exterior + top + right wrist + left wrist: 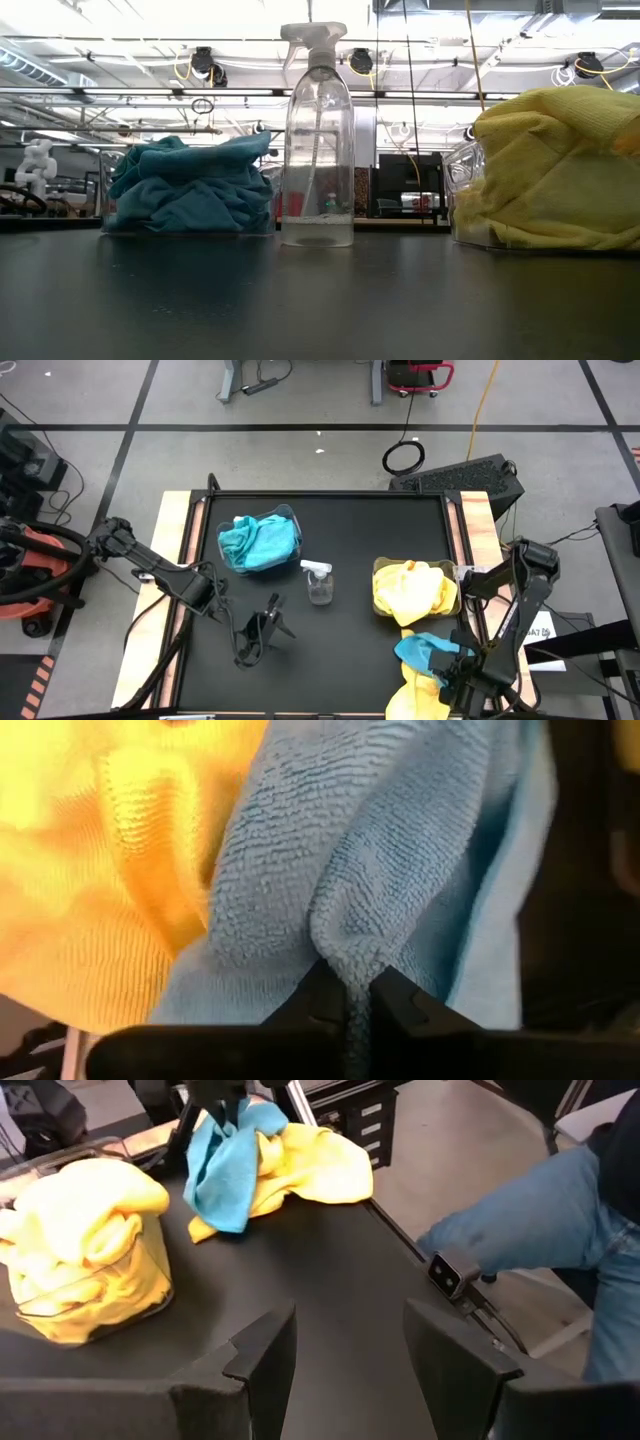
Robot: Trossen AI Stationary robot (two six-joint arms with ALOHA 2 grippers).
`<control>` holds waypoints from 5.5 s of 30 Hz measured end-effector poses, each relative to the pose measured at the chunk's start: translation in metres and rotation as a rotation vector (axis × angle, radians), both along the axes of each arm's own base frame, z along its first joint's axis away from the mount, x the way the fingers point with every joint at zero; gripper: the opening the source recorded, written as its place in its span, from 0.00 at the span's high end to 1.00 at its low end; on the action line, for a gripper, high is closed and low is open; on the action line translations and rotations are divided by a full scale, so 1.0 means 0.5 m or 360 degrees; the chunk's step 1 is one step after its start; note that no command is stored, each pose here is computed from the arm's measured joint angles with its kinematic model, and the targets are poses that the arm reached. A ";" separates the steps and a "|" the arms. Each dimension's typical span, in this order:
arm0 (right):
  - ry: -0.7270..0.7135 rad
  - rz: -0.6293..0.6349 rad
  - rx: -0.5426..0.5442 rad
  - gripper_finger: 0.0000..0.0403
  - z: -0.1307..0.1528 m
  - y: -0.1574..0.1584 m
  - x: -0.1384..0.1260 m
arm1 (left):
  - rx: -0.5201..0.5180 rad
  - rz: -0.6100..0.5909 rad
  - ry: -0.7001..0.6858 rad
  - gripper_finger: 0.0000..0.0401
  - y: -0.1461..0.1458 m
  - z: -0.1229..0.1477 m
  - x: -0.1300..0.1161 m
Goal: Sort microfiber towel by color & place in baskets
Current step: Put the blue microfiber towel into the top transparent bin
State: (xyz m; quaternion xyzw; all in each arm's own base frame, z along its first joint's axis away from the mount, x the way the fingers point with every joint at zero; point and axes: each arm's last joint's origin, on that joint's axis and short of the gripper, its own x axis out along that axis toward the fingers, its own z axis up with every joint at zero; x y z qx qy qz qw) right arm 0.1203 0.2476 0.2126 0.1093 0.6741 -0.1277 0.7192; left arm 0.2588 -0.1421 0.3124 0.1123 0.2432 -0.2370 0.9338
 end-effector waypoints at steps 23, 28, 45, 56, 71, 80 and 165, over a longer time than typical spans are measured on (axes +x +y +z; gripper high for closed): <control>-0.1002 0.0131 0.0013 0.99 0.185 -0.132 -0.028 | 0.0100 0.0023 -0.0144 0.52 0.002 0.009 0.006; -0.1088 0.0183 0.0052 0.95 0.195 -0.129 -0.025 | 0.0092 0.0027 -0.0146 0.52 0.001 0.010 0.007; -0.1048 0.0265 -0.0082 0.97 0.163 -0.099 -0.009 | 0.0067 0.0030 -0.0179 0.52 0.000 0.014 0.008; -0.0845 0.0239 -0.0193 0.59 0.092 -0.061 0.050 | 0.0018 0.0051 -0.0194 0.52 -0.001 0.018 0.010; -0.0340 0.0220 -0.0335 0.37 -0.008 -0.050 0.097 | 0.0015 0.0052 -0.0194 0.52 -0.001 0.018 0.010; -0.0348 0.0319 -0.0318 0.94 0.010 -0.064 0.108 | 0.0016 0.0052 -0.0193 0.52 -0.001 0.018 0.010; -0.1958 0.1554 -0.0690 1.00 0.502 -0.229 0.376 | -0.0209 -0.0253 -0.0799 0.67 0.114 0.021 0.191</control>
